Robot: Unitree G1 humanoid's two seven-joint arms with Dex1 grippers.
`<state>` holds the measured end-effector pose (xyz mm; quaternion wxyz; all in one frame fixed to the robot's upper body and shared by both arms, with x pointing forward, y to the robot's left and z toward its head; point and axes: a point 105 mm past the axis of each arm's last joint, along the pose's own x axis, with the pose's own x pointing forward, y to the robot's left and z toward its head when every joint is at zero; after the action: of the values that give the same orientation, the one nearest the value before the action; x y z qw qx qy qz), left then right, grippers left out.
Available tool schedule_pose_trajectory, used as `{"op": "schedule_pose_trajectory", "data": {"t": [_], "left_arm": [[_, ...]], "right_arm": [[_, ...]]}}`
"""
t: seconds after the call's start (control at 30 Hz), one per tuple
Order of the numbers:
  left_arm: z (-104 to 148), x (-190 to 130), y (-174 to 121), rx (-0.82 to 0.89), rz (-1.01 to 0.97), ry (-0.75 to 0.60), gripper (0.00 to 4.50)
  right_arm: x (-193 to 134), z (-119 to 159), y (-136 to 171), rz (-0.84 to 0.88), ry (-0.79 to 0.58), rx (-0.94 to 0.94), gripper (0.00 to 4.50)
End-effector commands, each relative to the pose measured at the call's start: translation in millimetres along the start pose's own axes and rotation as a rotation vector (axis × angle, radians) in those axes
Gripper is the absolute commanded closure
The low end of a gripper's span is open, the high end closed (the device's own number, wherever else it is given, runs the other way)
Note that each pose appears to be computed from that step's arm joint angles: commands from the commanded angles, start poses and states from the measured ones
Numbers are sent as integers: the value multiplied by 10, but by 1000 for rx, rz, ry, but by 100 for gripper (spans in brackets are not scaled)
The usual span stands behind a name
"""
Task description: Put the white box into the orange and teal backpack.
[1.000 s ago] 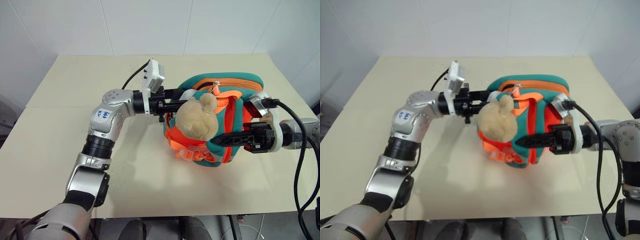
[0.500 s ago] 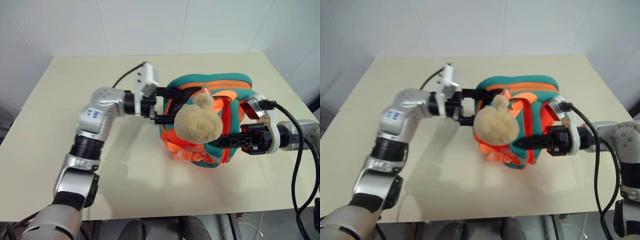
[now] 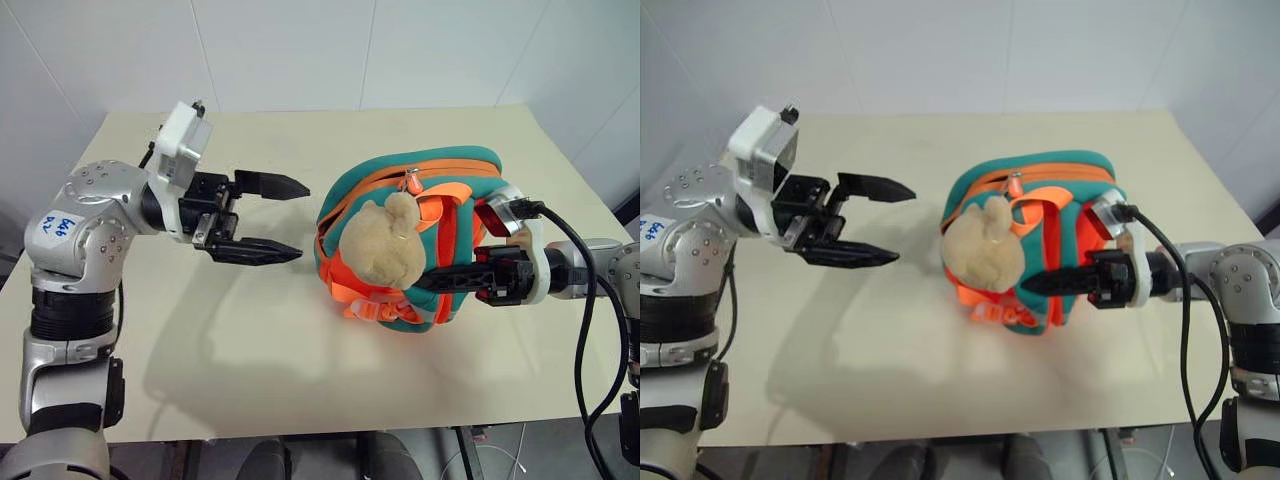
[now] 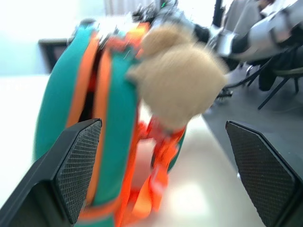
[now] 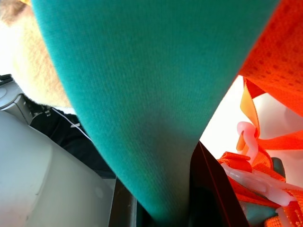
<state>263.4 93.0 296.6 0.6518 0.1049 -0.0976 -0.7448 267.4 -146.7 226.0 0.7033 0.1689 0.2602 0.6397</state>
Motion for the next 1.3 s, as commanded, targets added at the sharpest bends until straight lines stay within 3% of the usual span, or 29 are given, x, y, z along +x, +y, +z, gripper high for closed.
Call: {"op": "schedule_pose_trajectory", "data": {"t": [0.03, 0.27, 0.7, 0.8, 1.1, 1.3], "left_arm": [[86, 140, -77, 32, -29, -44, 3], [5, 415, -63, 39, -45, -82, 3], [-346, 597, 65, 191, -30, 105, 3], [-335, 599, 147, 250, 15, 102, 59], [-255, 554, 207, 295, 53, 60, 292], [-151, 323, 122, 260, -6, 56, 308]], "right_arm": [[48, 16, 34, 29, 12, -13, 391], [65, 6, 29, 36, 9, -12, 391], [78, 3, 36, 42, -2, -13, 391], [83, 2, 35, 41, -3, -14, 391], [92, 9, 35, 38, -8, -20, 391], [102, 17, 32, 39, -8, -25, 391]]}}
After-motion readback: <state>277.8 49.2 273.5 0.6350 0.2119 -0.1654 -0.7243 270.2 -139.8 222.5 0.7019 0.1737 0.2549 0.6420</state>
